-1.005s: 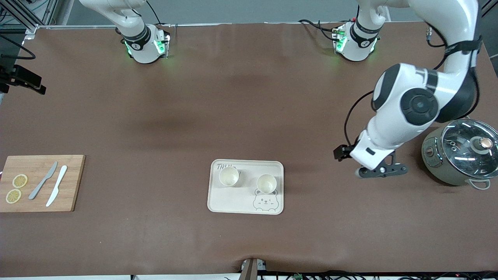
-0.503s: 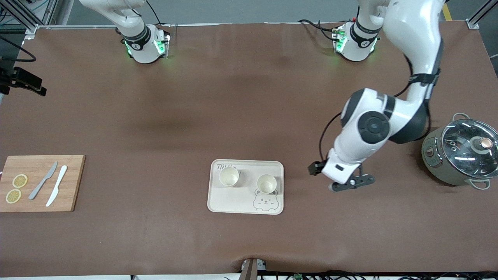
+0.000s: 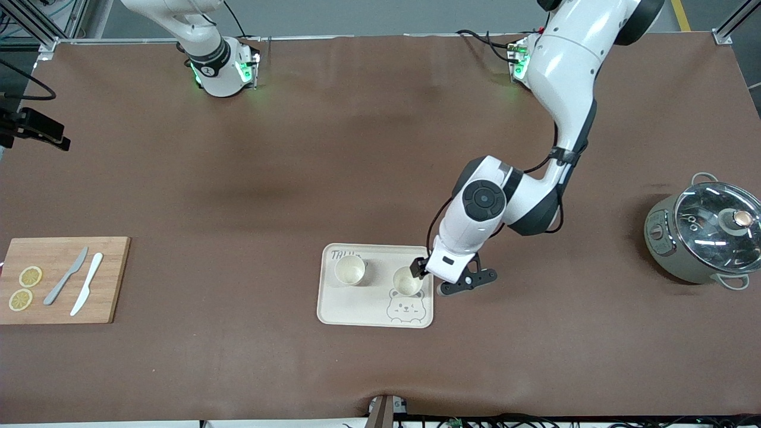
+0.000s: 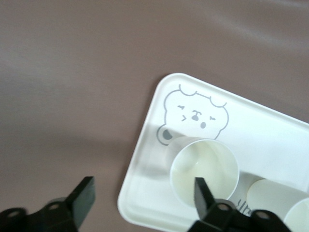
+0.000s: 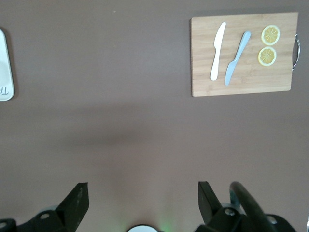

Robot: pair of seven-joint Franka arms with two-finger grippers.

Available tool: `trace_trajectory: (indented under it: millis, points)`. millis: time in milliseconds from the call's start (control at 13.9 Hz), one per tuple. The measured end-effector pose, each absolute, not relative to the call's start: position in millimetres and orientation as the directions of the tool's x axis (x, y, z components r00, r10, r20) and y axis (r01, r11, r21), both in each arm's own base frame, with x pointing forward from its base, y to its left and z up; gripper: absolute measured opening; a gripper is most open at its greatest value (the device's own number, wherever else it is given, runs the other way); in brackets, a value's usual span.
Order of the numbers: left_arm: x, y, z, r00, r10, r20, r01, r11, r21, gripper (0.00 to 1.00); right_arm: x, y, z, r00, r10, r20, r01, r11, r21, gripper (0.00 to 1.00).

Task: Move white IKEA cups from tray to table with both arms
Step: 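Grasp one cup with the left gripper while the right gripper reaches the tray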

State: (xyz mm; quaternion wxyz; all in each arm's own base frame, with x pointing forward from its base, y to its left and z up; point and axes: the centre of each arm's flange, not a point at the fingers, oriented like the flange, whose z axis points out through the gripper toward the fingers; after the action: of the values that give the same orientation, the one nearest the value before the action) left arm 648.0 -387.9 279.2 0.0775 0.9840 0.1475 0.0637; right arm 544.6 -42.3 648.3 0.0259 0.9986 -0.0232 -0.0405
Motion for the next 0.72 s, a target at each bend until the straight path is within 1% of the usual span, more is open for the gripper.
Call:
trace_trajectory:
  millis: [72, 144, 287, 359, 431, 574, 718]
  points:
    - [647.2, -389.8, 270.3, 0.949, 0.298, 0.099, 0.279, -0.945, 0.169, 0.89, 548.4, -42.8, 642.3, 0.995, -0.049, -0.088, -0.044, -0.997, 0.058, 1.00]
    - [645.7, -391.6, 261.4, 0.951, 0.295, 0.093, 0.278, -0.946, 0.165, 0.83, 554.7, -43.2, 631.2, 0.993, -0.050, -0.107, -0.043, -0.997, 0.060, 1.00]
    - [641.4, -396.9, 245.5, 0.954, 0.287, 0.082, 0.272, -0.949, 0.157, 0.64, 570.2, -51.1, 607.8, 0.991, -0.057, -0.125, -0.050, -0.997, 0.063, 1.00]
    - [639.0, -399.7, 239.3, 0.956, 0.282, 0.077, 0.269, -0.951, 0.153, 0.64, 574.9, -57.6, 599.3, 0.989, -0.060, -0.134, -0.052, -0.997, 0.063, 1.00]
    - [636.6, -402.6, 234.6, 0.958, 0.278, 0.073, 0.265, -0.953, 0.150, 0.58, 577.6, -62.2, 593.2, 0.988, -0.060, -0.142, -0.052, -0.997, 0.062, 1.00]
    - [628.2, -414.6, 230.9, 0.963, 0.260, 0.069, 0.248, -0.958, 0.146, 0.34, 583.4, -62.0, 580.7, 0.985, -0.057, -0.162, -0.048, -0.997, 0.061, 1.00]
    - [621.7, -424.0, 230.6, 0.968, 0.237, 0.087, 0.226, -0.966, 0.126, 0.11, 594.6, -50.7, 565.2, 0.986, -0.039, -0.163, -0.034, -0.999, 0.034, 1.00]
